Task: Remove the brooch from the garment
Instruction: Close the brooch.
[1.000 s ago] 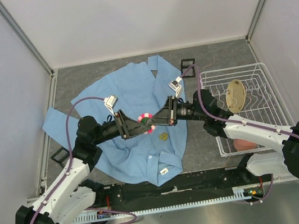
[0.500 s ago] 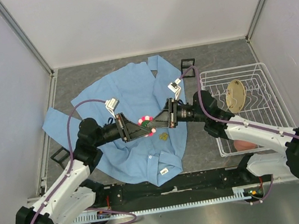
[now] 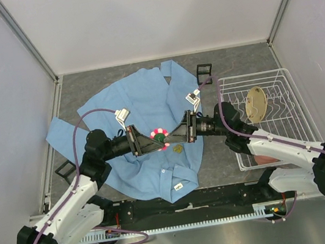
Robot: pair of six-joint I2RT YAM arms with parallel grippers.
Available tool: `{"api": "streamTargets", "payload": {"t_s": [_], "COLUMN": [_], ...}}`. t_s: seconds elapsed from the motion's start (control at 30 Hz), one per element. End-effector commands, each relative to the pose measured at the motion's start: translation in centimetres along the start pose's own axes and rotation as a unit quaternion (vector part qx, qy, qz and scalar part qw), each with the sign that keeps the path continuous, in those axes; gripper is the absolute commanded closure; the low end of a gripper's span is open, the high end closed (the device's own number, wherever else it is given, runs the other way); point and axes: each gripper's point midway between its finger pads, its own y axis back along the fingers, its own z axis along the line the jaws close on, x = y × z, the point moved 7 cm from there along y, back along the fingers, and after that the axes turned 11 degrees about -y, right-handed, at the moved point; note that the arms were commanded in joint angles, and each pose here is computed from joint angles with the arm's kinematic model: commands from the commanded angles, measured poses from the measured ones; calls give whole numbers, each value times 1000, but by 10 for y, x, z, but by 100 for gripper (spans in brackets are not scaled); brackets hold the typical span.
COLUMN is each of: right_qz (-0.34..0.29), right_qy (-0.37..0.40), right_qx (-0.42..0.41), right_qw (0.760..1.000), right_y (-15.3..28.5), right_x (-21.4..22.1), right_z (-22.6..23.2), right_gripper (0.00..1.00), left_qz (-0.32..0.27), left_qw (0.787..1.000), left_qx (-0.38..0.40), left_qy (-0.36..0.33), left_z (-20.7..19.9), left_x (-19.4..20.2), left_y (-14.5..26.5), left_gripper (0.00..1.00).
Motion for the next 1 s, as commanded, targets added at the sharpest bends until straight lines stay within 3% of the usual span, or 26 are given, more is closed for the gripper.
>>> {"api": "streamTargets", "payload": {"t_s": [0.0,0.1,0.33,0.57,0.87,0.97], "right_qz": [0,10,16,15,15,17], "right_qy": [19,19,17,18,13,13], "right_qx": [-35,-46,-59,-61,-57,-60], "right_qw": [999,999,998,998,998,998], "right_y": [6,3,-4,-6,-9,-10], "right_x": [0,-1,-3,-5,-6,-5], "right_z": [13,15,14,15,12,12], "right_gripper": [70,74,58,65,66,78], "left_qz": [-6,-3,-1,7,11,14], "left_qw": [999,999,999,999,998,998], "left_qx": [12,16,25,32,38,39], "left_qy": [-39,-39,-41,-43,-48,-48], "left_z": [-5,-6,-10,-11,-13,-13], "left_x": [-3,-4,-6,-6,-6,-6], "left_y": [1,1,1,0,1,1], "left_gripper": [92,92,92,92,92,92]}}
